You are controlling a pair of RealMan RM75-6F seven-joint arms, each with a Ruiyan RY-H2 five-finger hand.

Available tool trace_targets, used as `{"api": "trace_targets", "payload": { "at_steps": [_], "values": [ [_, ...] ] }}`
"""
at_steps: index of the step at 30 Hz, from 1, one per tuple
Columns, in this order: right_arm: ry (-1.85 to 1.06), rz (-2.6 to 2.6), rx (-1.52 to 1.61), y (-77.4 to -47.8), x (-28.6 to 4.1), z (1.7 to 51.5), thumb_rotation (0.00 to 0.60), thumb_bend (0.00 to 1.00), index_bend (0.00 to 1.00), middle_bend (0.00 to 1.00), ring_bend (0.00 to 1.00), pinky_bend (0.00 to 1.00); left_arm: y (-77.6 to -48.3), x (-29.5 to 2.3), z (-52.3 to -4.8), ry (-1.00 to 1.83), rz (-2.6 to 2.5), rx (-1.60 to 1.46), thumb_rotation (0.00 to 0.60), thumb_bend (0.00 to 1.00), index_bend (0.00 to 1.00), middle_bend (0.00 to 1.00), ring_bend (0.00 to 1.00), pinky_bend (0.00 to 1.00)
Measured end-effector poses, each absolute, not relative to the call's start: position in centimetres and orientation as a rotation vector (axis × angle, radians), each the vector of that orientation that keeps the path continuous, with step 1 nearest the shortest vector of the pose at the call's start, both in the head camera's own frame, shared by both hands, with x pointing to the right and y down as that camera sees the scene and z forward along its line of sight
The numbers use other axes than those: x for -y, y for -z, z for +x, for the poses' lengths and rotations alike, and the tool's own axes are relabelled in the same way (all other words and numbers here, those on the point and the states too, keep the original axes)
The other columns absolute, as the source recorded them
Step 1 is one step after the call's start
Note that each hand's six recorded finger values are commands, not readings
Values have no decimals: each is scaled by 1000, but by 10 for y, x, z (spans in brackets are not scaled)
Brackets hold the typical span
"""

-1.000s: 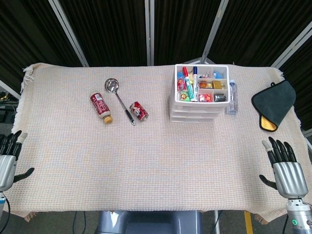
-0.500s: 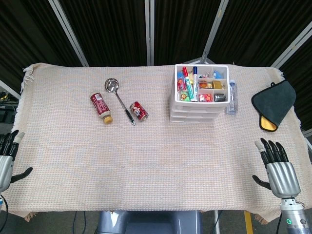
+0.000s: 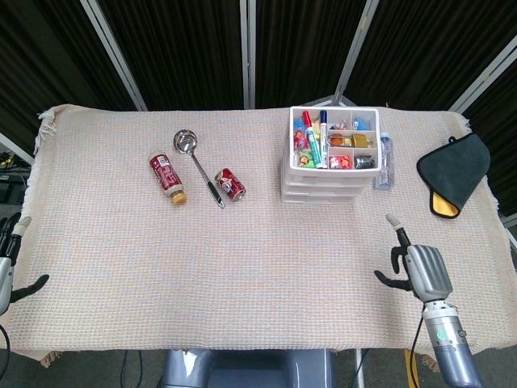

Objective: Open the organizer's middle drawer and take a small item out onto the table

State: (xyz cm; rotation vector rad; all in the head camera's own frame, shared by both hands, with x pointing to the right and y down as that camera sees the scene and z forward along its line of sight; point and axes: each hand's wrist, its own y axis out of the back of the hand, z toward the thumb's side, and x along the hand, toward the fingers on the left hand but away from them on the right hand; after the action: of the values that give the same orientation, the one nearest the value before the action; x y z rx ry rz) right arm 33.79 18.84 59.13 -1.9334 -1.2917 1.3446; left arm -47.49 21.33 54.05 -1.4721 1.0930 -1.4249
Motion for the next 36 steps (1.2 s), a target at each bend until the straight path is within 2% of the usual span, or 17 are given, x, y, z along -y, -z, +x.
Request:
{"api": "trace_targets", "payload": {
  "at_steps": [7,15,36],
  "values": [
    [-1321,-2268,1604,-619,-172,293,600,128,62,786,838,704,-539,-212,-478,1416,-1477,-1110,600,20,0,0,0,0],
    [-1197,-2522,1830,-638,-161,249,600,133,87,786,837,704,-538,-212,-476,1403,-1481,-1115,600,20,0,0,0,0],
    [-1158,-2614,2029,-680,-146,217,600,151,90,769,826,699,-539,-211,-480,1408,-1476,-1131,600,20,0,0,0,0]
  ]
}}
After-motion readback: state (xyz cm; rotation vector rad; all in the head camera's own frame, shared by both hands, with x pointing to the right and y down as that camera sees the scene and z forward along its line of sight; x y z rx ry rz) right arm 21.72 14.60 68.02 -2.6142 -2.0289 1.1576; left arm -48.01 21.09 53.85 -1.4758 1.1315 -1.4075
